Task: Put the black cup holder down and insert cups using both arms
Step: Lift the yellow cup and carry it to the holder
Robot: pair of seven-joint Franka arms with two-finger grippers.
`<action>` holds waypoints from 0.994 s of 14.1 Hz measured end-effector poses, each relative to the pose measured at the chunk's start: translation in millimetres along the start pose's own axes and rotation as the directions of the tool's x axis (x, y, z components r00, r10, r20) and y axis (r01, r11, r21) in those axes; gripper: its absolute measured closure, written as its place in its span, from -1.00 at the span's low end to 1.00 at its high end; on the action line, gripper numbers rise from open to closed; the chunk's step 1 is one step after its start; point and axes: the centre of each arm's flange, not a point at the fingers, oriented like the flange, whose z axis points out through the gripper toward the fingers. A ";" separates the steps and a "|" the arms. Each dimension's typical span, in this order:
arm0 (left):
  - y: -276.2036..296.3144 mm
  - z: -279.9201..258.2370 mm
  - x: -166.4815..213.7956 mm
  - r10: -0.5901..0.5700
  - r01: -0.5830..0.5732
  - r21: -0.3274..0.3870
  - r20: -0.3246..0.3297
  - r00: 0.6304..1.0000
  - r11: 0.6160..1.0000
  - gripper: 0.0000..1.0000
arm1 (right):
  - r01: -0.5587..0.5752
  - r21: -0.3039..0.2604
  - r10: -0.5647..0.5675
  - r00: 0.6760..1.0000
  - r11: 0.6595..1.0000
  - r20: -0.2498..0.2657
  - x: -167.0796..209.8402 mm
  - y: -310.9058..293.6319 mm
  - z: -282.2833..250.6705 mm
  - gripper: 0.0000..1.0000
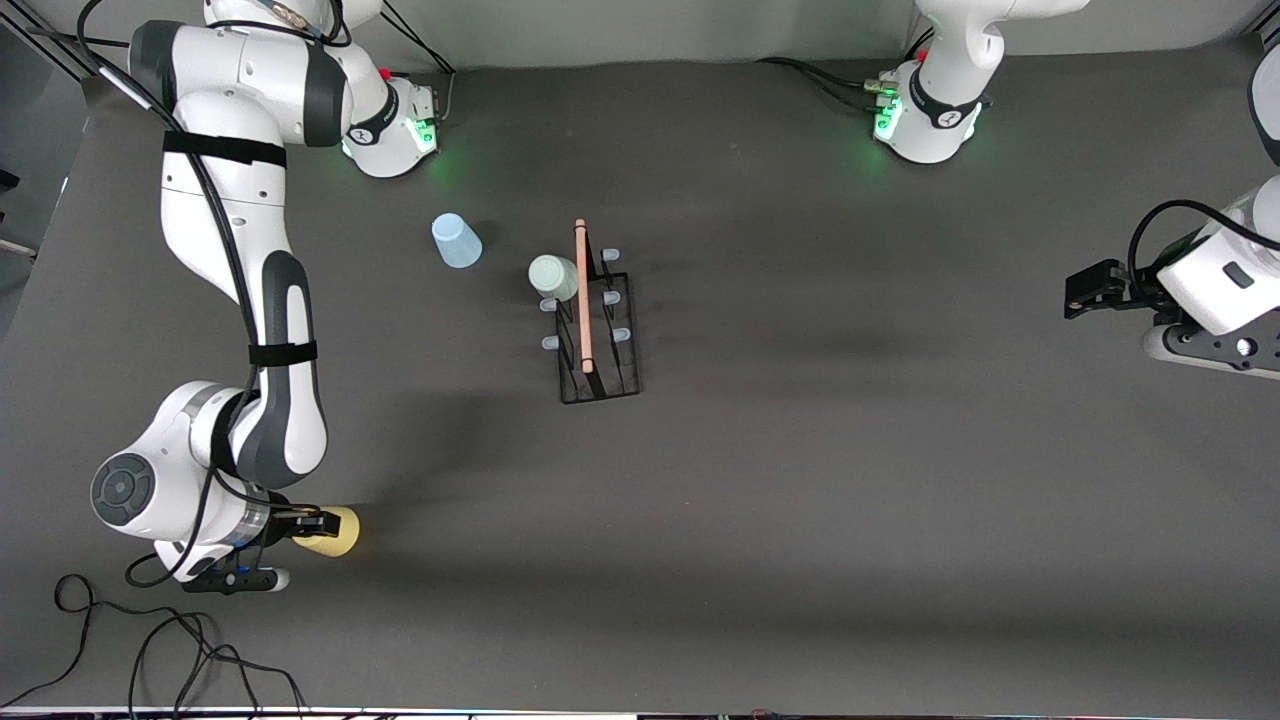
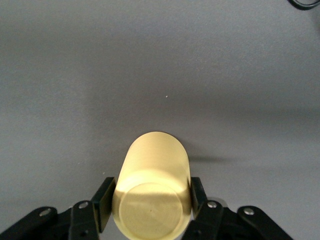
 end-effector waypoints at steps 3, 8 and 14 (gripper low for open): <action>0.0 0.0 0.0 0.000 0.000 0.000 0.000 1.000 1.000 -1.00 | 0.028 0.012 -0.029 0.999 1.000 0.035 -1.6 -7.4 -59.2 -0.30; 0.0 0.1 -0.1 0.000 0.000 0.000 0.001 1.000 1.000 -1.00 | -0.033 -0.020 0.034 0.998 0.999 0.057 -35.9 -39.2 -214.0 -0.30; 0.0 0.2 -0.1 0.000 0.000 0.000 0.001 1.000 1.000 -1.00 | -0.415 -0.044 0.417 0.900 0.909 0.123 -94.4 -173.2 -278.2 -0.30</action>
